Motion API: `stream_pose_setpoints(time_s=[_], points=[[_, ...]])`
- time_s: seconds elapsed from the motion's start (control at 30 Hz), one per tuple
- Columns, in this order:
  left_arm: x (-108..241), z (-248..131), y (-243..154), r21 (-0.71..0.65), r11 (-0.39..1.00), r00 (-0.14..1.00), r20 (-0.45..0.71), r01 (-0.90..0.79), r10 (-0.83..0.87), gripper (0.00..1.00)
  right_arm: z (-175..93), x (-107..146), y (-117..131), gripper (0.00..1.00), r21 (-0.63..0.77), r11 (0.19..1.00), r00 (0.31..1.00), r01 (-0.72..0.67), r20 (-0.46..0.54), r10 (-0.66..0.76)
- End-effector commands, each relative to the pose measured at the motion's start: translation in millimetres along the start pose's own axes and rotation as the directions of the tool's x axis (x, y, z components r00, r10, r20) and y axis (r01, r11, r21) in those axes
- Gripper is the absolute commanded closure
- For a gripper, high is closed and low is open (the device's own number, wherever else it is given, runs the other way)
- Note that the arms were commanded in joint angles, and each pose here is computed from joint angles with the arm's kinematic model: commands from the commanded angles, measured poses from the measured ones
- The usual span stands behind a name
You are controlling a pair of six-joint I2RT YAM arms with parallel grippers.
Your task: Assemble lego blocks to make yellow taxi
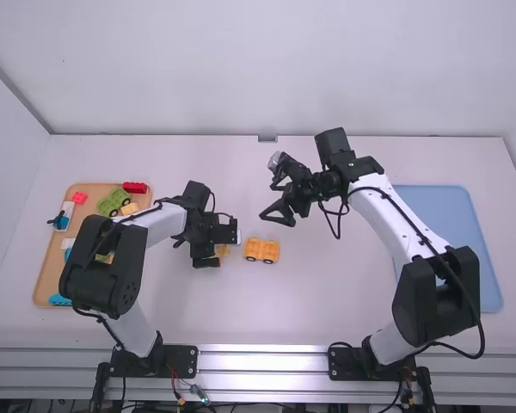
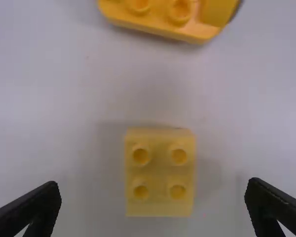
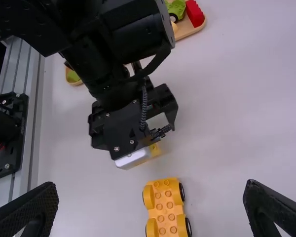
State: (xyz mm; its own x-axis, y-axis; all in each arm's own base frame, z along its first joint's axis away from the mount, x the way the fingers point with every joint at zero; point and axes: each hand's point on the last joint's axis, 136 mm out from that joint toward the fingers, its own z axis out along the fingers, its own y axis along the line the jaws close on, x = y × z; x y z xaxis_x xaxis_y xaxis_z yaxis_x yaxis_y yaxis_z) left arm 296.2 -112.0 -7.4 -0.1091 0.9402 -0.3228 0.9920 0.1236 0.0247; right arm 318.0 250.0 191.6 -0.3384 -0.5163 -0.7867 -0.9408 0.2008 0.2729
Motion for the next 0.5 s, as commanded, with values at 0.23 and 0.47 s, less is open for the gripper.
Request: stream_pose_setpoints(time_s=[0.23,0.47], points=[[-48.7,-86.0,4.1,-0.026,0.995,0.837,0.539,-0.097,0.096,0.01,-5.0,-11.5,-6.5,0.01,0.021,0.999,0.999,0.029,0.029,-0.030],[-34.4,-91.1,20.5,-0.074,0.997,0.806,0.590,-0.002,0.046,0.01,-8.3,-10.9,-12.2,0.01,0.040,0.999,0.999,0.029,0.031,-0.030]])
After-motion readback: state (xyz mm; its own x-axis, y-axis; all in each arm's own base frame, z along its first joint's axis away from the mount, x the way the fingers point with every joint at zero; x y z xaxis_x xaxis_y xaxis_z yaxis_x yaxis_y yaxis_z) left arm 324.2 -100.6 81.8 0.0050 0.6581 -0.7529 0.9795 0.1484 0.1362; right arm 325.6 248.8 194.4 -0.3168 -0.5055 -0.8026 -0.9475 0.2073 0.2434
